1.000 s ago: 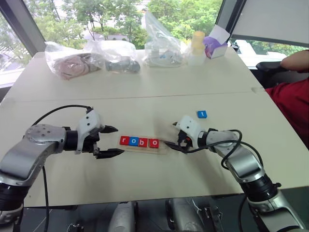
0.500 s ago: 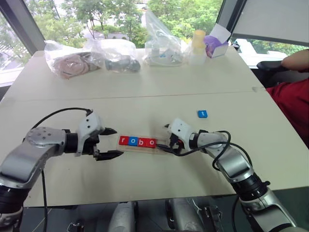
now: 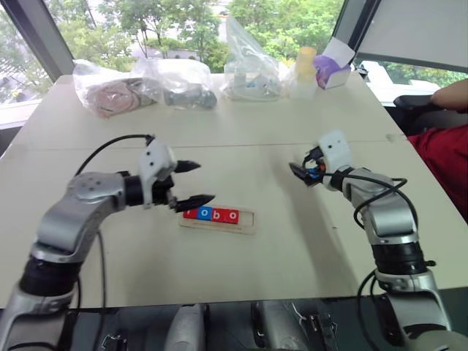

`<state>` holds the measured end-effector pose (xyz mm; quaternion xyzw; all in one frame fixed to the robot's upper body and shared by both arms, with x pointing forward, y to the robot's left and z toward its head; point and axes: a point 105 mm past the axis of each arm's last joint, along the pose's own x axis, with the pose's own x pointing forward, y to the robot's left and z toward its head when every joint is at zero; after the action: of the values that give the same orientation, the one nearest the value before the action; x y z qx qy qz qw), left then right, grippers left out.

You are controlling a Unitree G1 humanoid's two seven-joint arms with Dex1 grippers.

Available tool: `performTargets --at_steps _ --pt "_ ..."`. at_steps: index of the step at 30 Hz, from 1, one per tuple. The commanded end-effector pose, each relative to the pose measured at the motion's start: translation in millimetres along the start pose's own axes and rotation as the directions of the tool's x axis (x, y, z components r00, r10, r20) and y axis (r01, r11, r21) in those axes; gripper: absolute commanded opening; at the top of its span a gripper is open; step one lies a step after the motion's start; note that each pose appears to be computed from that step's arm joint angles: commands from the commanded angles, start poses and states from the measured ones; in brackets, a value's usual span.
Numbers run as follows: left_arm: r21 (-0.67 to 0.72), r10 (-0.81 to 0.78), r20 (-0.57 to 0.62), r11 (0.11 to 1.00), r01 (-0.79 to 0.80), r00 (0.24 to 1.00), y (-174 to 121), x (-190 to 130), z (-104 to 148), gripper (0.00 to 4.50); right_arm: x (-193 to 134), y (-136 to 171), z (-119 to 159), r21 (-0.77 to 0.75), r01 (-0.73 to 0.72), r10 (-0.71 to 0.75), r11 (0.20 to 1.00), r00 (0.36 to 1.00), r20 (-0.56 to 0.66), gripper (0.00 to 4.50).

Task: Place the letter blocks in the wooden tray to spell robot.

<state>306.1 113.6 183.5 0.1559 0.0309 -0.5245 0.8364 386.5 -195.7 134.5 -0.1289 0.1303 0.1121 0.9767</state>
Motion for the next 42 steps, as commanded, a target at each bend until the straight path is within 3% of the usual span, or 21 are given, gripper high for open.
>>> performTargets --at_steps 1,5,13,16,21,28,35,41,42 --pt "0.049 -0.021 0.023 0.999 0.02 1.0 -1.9 13.6 8.2 4.5 -2.1 -10.5 -9.1 0.018 0.087 -0.086 0.996 0.996 -0.034 4.45" --pt "0.055 -0.042 0.071 0.998 0.038 0.997 -3.5 31.4 17.4 4.5 0.1 -7.2 -25.3 0.099 0.13 -0.122 0.987 0.989 -0.088 4.45" --pt "0.077 -0.085 0.047 0.994 0.081 0.995 -13.3 48.6 12.2 4.5 10.1 16.2 -33.0 0.145 0.098 -0.083 0.985 0.991 -0.107 4.45" --pt "0.077 -0.095 0.057 0.993 0.091 0.994 -16.0 51.4 14.5 4.5 13.0 21.4 -33.2 0.157 0.09 -0.075 0.983 0.992 -0.104 3.68" --pt "0.082 -0.094 0.029 0.992 0.092 0.995 -18.1 50.5 6.5 4.5 14.4 24.5 -32.6 0.159 0.092 -0.076 0.983 0.992 -0.104 1.16" --pt "0.071 -0.115 0.018 0.991 0.114 0.993 -28.6 43.2 2.1 4.5 -11.5 8.0 -23.2 0.185 0.227 -0.216 0.956 0.973 -0.081 1.17" --pt "0.021 -0.155 -0.041 0.988 0.156 0.987 -39.4 27.1 -11.4 4.5 -75.5 68.8 -38.9 0.354 0.15 -0.077 0.923 0.975 -0.21 1.17" --pt "-0.001 -0.145 -0.037 0.989 0.145 0.989 -41.1 29.8 -16.7 4.5 -84.4 85.5 -50.8 0.414 0.172 -0.049 0.894 0.956 -0.29 1.17" --pt "-0.002 -0.144 -0.035 0.99 0.144 0.989 -41.3 30.8 -16.7 4.5 -84.0 84.4 -52.8 0.423 0.182 -0.052 0.888 0.952 -0.301 1.67"
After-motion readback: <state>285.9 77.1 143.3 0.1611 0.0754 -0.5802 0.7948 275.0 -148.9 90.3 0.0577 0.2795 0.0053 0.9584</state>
